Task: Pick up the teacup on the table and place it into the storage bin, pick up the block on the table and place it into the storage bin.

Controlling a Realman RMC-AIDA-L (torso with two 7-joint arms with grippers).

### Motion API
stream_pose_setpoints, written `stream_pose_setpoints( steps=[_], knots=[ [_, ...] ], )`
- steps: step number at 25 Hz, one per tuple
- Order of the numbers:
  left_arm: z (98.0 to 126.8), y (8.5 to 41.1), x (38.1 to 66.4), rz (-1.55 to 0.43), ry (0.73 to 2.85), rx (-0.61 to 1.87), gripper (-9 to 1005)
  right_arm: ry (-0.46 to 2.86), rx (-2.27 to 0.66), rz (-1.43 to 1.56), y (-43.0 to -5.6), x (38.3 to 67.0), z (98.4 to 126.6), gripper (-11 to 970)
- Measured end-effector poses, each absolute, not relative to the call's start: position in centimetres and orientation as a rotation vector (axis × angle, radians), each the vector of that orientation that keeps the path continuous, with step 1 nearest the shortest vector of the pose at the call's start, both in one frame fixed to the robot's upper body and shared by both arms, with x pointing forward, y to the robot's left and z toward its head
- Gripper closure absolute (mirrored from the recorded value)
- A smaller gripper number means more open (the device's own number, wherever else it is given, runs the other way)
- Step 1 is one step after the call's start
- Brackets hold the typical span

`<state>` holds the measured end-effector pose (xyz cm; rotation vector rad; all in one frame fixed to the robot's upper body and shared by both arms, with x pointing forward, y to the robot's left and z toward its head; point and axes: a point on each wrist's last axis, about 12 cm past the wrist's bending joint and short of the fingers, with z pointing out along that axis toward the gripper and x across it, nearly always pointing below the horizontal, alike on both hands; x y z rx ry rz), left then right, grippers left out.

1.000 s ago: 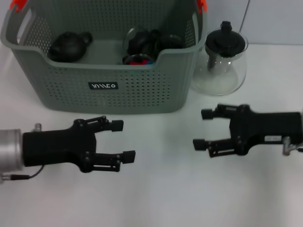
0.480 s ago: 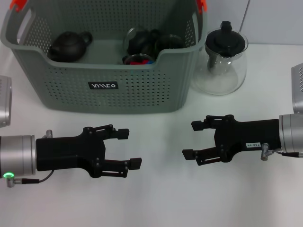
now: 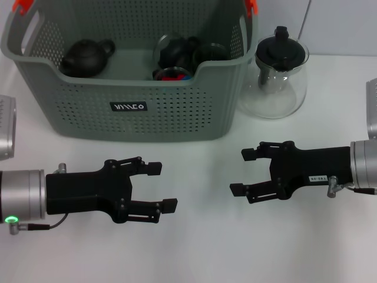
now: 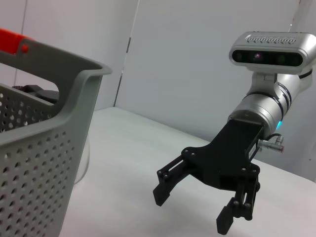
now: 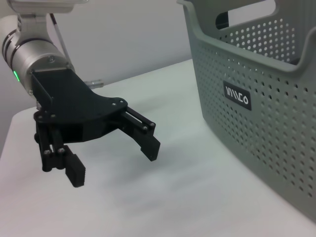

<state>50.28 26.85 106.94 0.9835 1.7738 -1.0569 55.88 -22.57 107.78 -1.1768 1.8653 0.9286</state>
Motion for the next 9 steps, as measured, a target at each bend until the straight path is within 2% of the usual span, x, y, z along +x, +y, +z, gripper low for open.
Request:
stream_pose_setpoints(
  steps=[9],
  knots=[
    [106.94,26.84,50.30,-1.056,1.774,0.983,89,1.865,-1.167,0.931,-22.57,55.93,107.83,13]
  ],
)
